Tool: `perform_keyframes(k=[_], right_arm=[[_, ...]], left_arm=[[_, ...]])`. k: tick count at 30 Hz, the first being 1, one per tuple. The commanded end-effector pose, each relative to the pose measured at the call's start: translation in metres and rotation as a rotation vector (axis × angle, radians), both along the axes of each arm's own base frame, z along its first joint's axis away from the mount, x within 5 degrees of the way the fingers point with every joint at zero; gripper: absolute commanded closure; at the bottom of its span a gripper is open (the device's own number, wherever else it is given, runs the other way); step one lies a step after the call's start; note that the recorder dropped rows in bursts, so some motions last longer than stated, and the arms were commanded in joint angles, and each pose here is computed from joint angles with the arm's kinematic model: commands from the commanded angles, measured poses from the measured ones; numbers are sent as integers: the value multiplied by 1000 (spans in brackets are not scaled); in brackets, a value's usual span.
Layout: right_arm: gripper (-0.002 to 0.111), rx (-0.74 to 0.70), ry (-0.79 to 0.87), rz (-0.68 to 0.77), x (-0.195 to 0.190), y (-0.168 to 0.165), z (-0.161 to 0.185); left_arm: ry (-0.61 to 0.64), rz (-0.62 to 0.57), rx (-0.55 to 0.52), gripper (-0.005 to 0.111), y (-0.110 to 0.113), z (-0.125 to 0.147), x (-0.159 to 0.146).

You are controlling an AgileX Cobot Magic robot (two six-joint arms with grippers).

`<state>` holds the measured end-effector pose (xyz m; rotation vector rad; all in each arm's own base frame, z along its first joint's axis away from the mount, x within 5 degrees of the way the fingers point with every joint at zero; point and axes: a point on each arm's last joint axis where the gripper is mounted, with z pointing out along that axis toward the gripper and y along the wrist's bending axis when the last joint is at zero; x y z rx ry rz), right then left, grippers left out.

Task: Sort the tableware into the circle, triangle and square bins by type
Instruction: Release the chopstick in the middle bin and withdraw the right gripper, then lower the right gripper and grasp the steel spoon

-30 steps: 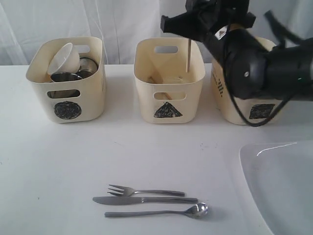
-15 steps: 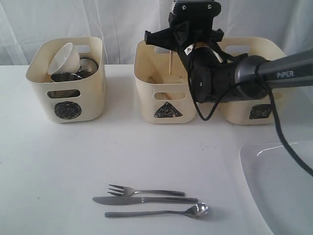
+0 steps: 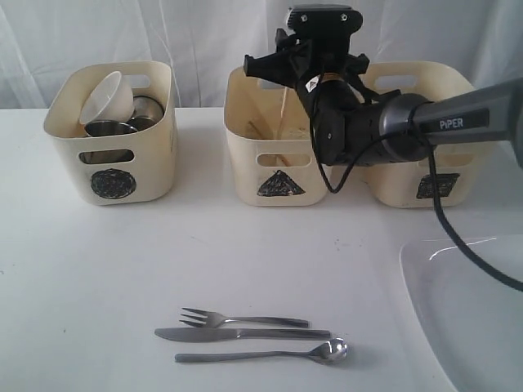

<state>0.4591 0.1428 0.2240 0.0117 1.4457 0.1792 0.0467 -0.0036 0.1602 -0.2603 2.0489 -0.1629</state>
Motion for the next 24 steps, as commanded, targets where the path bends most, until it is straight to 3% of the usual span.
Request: perform_keyframes(k=[1, 6, 9, 12, 16, 19, 24], right_arm=[[65, 9, -7, -13, 2, -4, 1], [65, -21, 25, -4, -10, -7, 29], [66, -185, 339, 152, -42, -4, 56], [76, -346, 467, 305, -69, -1, 75], [91, -432, 573, 443, -105, -4, 103], [98, -436, 833, 594, -133, -3, 95], [100, -519, 1187, 833, -166, 3, 73]], left_arm=[[57, -4, -16, 107, -1, -7, -3], [57, -4, -16, 107, -1, -7, -3], [57, -4, -16, 107, -1, -7, -3], [57, -4, -16, 107, -1, -7, -3], [57, -4, -16, 107, -1, -7, -3], [57, -4, -16, 107, -1, -7, -3], [57, -4, -16, 107, -1, -7, -3]])
